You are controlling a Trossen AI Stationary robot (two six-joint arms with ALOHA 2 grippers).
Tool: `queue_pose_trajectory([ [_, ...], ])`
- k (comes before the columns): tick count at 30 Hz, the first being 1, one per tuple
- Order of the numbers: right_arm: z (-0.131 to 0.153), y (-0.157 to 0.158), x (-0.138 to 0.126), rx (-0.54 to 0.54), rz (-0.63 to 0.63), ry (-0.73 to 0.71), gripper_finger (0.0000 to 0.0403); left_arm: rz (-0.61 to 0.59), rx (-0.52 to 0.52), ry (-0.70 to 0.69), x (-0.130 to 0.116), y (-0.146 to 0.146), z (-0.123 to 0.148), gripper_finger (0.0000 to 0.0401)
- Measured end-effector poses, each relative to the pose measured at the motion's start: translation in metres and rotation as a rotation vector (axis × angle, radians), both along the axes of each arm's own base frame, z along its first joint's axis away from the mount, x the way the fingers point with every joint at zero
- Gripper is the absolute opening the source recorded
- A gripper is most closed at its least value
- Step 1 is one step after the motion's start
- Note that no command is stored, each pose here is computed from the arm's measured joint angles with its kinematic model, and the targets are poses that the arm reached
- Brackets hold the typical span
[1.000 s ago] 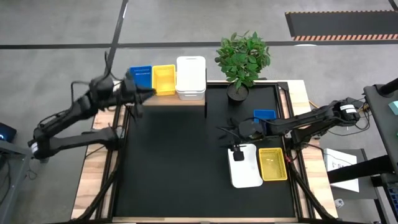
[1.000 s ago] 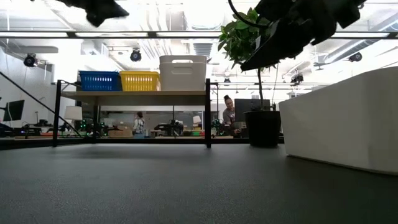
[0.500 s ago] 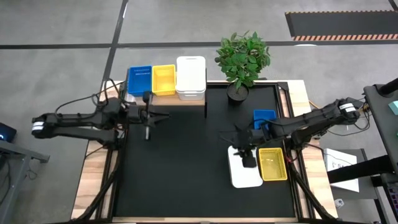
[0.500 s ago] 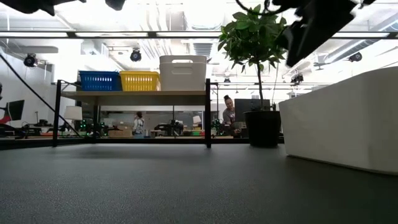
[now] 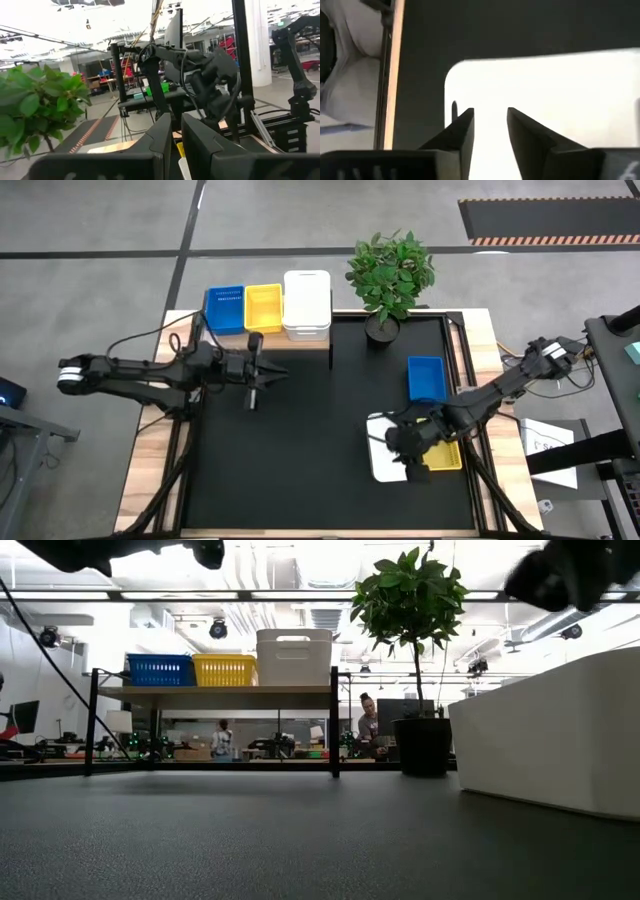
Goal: Stack baskets on shelf by color
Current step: Stack the white bin into the white bin on the shelf
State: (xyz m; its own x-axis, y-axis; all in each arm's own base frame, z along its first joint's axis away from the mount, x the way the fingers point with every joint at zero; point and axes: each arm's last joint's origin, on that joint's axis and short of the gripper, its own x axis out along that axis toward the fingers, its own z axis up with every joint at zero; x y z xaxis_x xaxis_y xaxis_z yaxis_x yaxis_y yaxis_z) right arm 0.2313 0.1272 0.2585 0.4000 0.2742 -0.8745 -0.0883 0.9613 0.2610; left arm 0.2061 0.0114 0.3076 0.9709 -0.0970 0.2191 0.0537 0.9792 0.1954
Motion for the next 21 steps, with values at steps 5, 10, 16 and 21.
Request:
queue_pose_trajectory([
  [5, -0.026, 0.014, 0.011, -0.021, 0.034, 0.089, 0.0060, -0.013, 0.001, 0.011, 0.005, -0.002, -0.002, 0.0028],
  [10, -0.052, 0.021, 0.035, -0.079, 0.126, 0.089, 0.0014, -0.013, 0.003, -0.020, 0.005, -0.002, 0.000, 0.0028],
  [16, -0.058, 0.011, 0.088, -0.228, 0.161, -0.171, 0.0009, -0.011, 0.013, -0.044, 0.004, -0.002, 0.006, 0.0028],
  [21, -0.038, -0.035, 0.120, -0.589, -0.155, -0.232, 0.0009, -0.012, 0.011, -0.063, 0.003, -0.002, 0.006, 0.0028],
])
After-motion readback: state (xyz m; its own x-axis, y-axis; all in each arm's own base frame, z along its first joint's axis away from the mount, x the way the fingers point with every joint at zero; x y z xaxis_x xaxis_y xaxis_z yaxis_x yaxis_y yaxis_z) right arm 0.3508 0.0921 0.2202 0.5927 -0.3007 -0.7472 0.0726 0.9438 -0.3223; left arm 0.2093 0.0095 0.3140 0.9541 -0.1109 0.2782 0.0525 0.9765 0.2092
